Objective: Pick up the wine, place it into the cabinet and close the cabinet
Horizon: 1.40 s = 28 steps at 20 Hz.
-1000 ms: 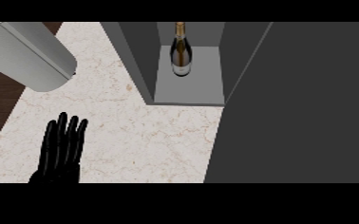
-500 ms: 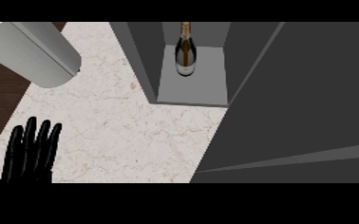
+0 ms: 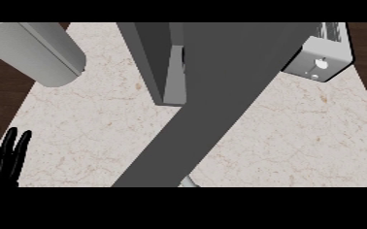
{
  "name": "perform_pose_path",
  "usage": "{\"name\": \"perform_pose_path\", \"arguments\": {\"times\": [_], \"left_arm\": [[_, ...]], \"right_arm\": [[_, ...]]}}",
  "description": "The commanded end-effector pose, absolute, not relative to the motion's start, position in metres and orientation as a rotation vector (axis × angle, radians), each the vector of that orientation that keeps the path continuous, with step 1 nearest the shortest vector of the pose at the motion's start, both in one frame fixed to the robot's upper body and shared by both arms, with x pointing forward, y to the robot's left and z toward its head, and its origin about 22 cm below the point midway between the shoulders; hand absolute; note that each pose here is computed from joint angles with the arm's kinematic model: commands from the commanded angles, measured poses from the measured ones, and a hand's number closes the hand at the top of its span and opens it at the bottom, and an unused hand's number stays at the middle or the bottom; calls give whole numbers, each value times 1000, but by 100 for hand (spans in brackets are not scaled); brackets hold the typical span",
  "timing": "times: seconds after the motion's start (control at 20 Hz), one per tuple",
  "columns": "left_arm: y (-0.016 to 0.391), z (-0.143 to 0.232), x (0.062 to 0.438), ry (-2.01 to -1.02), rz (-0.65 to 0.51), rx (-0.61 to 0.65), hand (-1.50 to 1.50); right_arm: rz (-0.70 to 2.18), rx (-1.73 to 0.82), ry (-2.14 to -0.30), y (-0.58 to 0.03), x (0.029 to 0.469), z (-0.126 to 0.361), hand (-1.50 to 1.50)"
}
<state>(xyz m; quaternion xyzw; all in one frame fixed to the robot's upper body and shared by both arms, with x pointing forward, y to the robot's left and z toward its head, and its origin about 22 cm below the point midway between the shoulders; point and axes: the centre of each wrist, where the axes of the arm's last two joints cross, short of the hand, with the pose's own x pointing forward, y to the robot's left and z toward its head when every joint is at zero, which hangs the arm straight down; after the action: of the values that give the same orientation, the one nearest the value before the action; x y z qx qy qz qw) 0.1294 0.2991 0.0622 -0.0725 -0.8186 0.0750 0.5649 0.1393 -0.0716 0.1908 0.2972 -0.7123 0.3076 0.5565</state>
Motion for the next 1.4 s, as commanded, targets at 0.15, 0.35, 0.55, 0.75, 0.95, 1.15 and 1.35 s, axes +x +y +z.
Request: {"name": "perform_pose_path", "arguments": {"times": [0.15,0.35,0.55,0.75,0.95,1.15,1.35], "left_arm": [[331,83,144,-1955,163,-198,-150],[346,85,139,-1948,169,-202,-150],[354,91,148,-1979,173,-203,-150],[365,94,143,-1958,132,-229,-150],[360,105,141,-1982,131,-246,-150],[367,104,144,-1989,178,-219,-150],[381,113,148,-2007,168,-171,-150]], "right_arm": [[714,667,-1651,-17,182,213,150],[748,636,-1661,10,215,240,150],[738,599,-1675,35,248,258,150],[739,665,-1585,49,274,260,150],[945,823,-1293,46,291,262,150],[866,889,-1214,45,331,254,150],[779,769,-1386,40,362,239,150]]}}
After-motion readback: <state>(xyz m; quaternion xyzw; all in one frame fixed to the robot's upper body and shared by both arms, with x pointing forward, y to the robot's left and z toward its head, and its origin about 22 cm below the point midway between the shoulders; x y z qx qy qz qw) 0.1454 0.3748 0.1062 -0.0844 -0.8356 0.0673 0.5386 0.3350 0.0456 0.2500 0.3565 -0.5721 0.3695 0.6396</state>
